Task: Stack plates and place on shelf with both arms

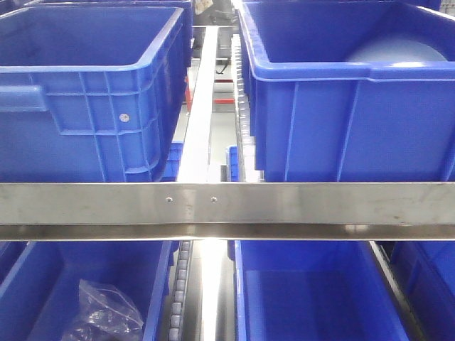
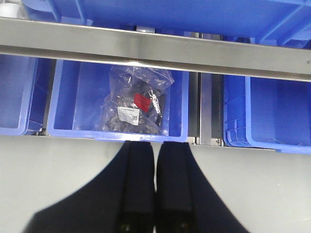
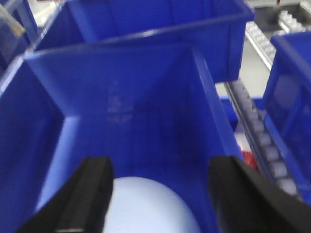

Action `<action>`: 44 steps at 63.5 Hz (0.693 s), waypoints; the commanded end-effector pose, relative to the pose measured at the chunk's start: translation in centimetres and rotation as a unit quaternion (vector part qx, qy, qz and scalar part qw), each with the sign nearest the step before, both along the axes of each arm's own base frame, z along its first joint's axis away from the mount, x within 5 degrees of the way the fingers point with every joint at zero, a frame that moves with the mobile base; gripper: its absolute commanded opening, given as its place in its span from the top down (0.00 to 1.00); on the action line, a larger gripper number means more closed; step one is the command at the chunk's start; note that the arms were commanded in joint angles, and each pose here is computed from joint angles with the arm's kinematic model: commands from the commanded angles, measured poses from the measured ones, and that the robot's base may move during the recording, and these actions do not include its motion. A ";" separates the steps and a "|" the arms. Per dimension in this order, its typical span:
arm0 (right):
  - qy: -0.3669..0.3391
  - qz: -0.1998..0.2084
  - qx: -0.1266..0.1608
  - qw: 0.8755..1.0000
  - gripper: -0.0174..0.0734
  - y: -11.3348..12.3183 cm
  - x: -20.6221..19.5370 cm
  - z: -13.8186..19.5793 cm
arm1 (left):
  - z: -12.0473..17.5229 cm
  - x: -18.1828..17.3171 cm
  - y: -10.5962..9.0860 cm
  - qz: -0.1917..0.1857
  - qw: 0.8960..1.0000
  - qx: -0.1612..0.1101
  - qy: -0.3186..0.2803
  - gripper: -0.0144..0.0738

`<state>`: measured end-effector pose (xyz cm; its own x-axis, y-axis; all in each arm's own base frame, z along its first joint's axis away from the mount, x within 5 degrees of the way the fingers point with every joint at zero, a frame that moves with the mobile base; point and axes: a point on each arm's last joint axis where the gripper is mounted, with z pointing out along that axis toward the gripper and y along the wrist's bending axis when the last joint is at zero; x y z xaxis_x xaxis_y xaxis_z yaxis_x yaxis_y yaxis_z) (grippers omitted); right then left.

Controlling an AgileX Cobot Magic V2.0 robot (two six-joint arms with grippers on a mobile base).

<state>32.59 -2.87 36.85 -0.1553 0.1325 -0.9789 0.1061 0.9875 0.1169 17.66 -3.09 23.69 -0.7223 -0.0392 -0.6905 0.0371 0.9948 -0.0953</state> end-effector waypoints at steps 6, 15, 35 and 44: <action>-0.060 0.003 -0.008 0.998 0.26 0.4 -4.1 1.6 | 1.3 0.6 -0.1 0.002 0.999 -0.013 -0.044 0.74; -0.045 0.003 -0.006 0.999 0.49 0.9 -9.6 -1.1 | 1.3 0.6 -0.1 0.002 0.999 -0.013 -0.044 0.74; -0.057 0.007 -0.006 0.998 0.75 1.7 -18.2 -8.6 | 1.3 0.6 -0.1 0.002 0.999 -0.013 -0.044 0.74; -0.088 0.009 -0.008 0.996 0.75 1.9 -19.2 -8.9 | 1.3 0.6 -0.1 0.002 0.999 -0.013 -0.044 0.74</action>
